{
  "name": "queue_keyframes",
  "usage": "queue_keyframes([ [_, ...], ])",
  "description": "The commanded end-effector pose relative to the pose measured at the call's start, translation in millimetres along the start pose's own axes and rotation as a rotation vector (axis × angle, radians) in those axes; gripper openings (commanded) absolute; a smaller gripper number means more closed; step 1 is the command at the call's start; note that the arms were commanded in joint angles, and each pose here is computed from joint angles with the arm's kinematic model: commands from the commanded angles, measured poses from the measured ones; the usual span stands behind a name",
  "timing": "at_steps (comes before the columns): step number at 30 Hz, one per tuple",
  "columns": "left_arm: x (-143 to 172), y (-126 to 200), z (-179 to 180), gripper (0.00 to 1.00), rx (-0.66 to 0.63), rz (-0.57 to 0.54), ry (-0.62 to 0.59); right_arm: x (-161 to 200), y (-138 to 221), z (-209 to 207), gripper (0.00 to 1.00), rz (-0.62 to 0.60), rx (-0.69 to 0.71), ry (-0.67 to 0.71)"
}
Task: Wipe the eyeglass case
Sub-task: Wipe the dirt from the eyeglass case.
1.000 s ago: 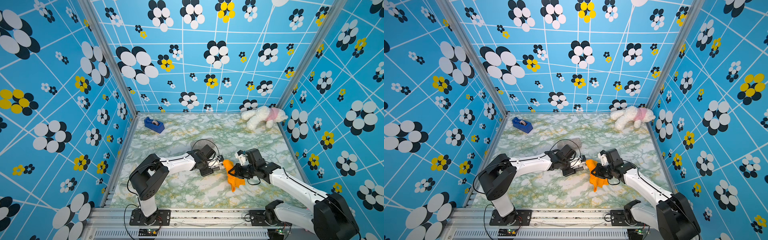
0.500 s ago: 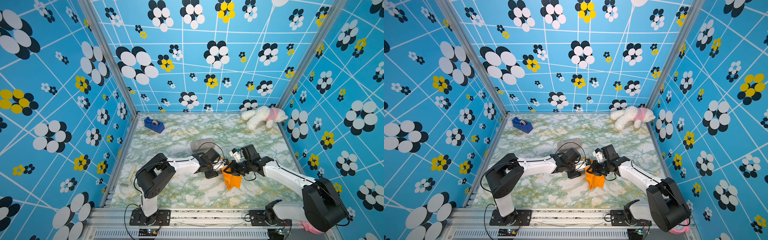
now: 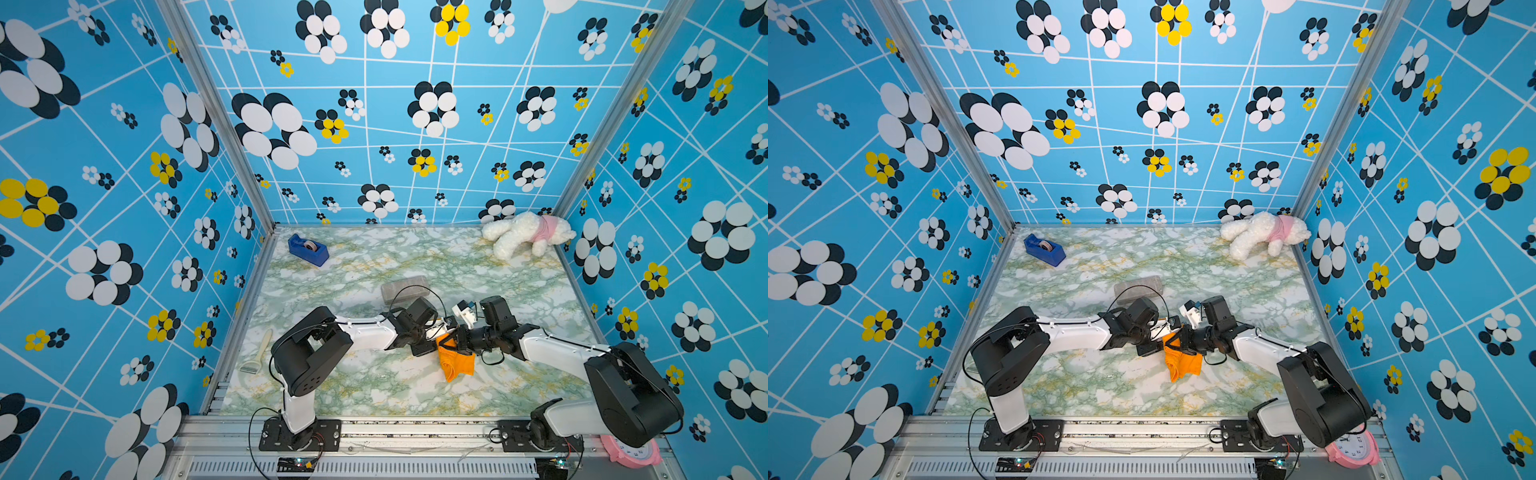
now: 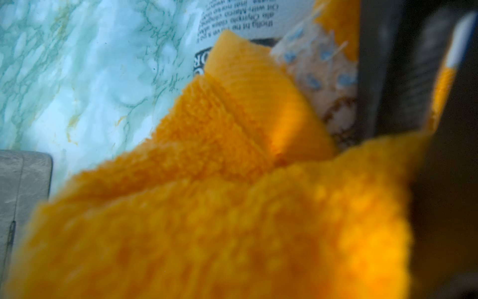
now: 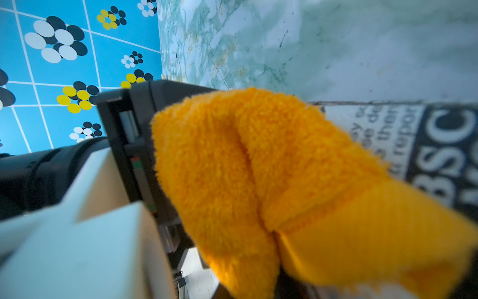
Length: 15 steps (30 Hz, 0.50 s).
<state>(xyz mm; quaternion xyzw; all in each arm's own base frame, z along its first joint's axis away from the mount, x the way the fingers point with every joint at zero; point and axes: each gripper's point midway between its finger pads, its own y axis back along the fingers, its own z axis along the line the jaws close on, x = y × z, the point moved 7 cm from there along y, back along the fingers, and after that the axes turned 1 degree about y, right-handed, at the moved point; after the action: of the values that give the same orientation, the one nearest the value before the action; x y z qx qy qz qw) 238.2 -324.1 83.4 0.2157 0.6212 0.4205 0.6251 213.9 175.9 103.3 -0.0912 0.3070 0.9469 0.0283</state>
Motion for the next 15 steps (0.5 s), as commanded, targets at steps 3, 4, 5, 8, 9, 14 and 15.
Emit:
queue_keyframes([
  [3,-20,2,-16,0.34,0.070,-0.126,-0.055,-17,6,-15,0.00,-0.071,0.246,0.025],
  [4,-18,3,-17,0.34,0.070,-0.124,-0.054,-20,12,-17,0.00,-0.085,0.294,0.028],
  [5,-17,5,-18,0.34,0.070,-0.125,-0.055,-23,19,-18,0.00,-0.100,0.325,0.033],
  [8,-12,9,-22,0.33,0.065,-0.117,-0.056,-32,40,-16,0.00,-0.147,0.381,0.044],
  [9,-11,10,-23,0.33,0.063,-0.117,-0.055,-36,47,-14,0.00,-0.162,0.395,0.050],
  [14,-11,12,-26,0.33,0.072,-0.114,-0.063,-47,56,-3,0.00,-0.164,0.357,0.065],
  [15,-12,12,-26,0.33,0.075,-0.114,-0.066,-49,54,0,0.00,-0.155,0.332,0.064],
])
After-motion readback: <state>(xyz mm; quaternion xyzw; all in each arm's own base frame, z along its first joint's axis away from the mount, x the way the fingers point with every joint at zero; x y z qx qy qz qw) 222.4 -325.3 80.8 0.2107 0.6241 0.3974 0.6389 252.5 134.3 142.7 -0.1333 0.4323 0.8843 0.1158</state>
